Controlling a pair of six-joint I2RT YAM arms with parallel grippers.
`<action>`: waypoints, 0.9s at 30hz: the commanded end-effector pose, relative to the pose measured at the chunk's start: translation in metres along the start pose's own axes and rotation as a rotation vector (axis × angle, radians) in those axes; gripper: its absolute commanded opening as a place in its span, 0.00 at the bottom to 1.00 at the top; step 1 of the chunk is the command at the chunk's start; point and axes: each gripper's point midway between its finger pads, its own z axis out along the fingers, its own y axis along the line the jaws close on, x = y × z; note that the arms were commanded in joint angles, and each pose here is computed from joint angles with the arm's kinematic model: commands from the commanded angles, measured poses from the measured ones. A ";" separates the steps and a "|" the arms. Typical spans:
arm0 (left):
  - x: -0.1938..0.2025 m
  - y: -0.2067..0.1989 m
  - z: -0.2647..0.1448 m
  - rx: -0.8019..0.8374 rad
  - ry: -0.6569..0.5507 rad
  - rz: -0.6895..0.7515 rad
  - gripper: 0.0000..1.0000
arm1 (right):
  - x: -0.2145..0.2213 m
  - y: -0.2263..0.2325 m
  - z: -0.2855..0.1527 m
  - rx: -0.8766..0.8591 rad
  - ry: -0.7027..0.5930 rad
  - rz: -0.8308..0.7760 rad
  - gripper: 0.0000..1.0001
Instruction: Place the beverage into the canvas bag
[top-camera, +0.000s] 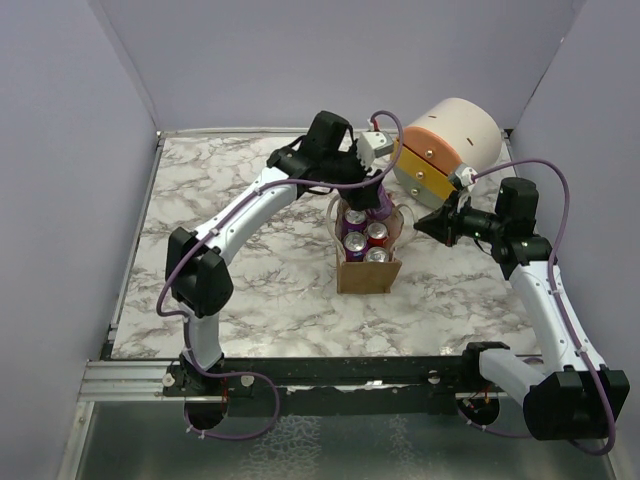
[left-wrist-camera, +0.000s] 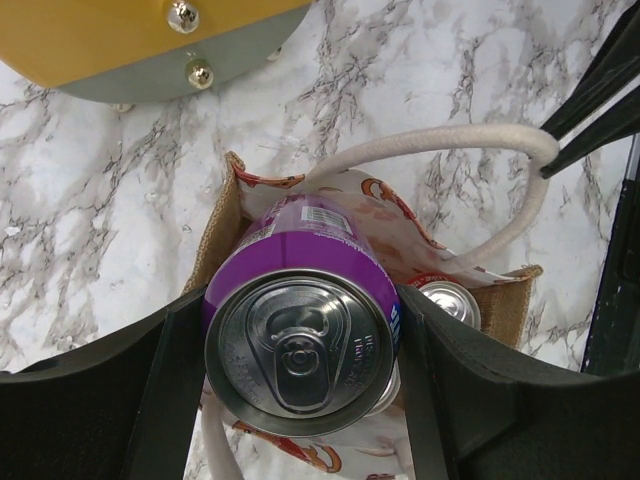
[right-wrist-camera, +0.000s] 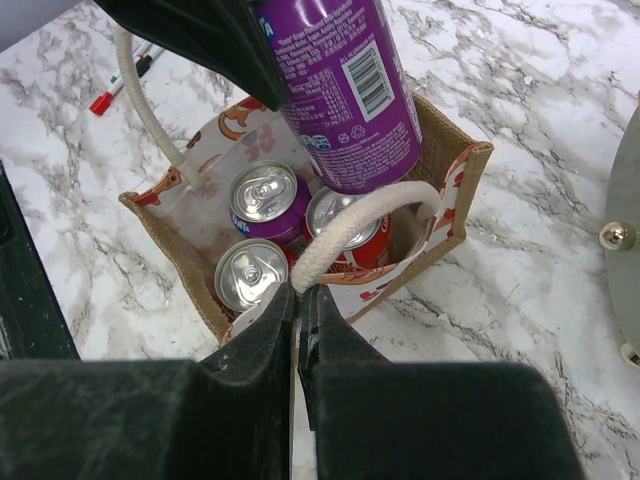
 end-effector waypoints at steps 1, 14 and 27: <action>-0.030 0.005 0.005 -0.015 -0.102 0.073 0.00 | -0.004 -0.005 -0.001 0.036 -0.012 -0.022 0.01; -0.020 0.017 0.029 -0.025 -0.073 0.056 0.00 | -0.001 -0.005 -0.001 0.039 -0.009 -0.029 0.01; -0.022 0.027 0.038 -0.056 -0.070 0.058 0.00 | 0.001 -0.003 -0.001 0.031 -0.007 -0.030 0.01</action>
